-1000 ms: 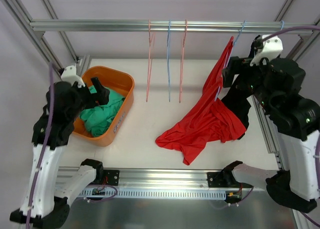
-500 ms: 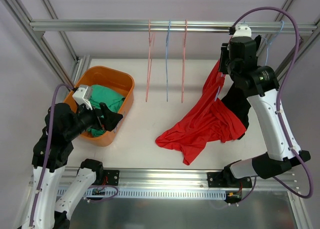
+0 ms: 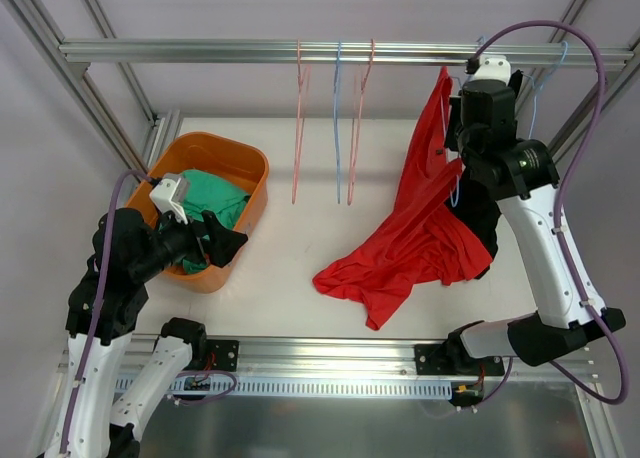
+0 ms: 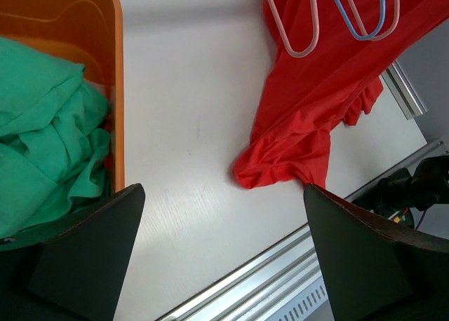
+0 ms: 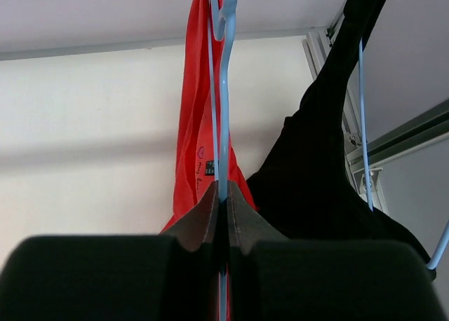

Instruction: Remove the tank top from the hanger

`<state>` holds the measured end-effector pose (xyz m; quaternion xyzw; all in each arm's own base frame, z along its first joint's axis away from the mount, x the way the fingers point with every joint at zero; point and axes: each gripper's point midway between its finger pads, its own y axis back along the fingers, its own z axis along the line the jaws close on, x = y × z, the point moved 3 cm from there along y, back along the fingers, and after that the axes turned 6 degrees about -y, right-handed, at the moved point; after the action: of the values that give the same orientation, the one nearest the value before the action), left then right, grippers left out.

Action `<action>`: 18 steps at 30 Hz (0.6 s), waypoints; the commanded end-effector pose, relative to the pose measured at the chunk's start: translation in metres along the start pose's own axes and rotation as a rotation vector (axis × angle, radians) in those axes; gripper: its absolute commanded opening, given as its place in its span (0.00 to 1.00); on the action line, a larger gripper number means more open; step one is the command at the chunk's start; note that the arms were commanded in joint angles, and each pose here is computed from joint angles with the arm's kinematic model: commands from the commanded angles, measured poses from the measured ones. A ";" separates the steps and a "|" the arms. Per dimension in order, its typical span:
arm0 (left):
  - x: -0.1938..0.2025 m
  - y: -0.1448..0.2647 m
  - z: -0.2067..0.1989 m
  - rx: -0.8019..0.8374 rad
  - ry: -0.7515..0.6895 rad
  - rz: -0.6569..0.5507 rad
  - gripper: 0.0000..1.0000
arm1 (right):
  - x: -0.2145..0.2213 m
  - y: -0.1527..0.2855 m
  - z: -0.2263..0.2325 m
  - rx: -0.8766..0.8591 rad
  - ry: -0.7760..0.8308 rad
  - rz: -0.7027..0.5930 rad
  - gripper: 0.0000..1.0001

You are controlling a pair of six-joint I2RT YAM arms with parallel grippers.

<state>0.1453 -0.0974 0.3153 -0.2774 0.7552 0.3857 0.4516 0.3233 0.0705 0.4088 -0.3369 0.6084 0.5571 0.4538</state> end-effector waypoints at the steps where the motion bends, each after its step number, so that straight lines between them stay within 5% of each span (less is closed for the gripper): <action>1: -0.006 0.003 -0.007 0.043 -0.026 -0.029 0.98 | -0.044 0.023 -0.007 -0.055 -0.079 -0.146 0.00; 18: -0.005 0.004 -0.014 0.093 -0.024 -0.018 0.99 | -0.078 0.050 0.005 -0.294 -0.116 -0.316 0.00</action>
<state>0.1403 -0.1035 0.3168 -0.2617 0.7665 0.3671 0.4574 0.3156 0.0755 0.4299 -0.3844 0.5389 0.6093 0.4366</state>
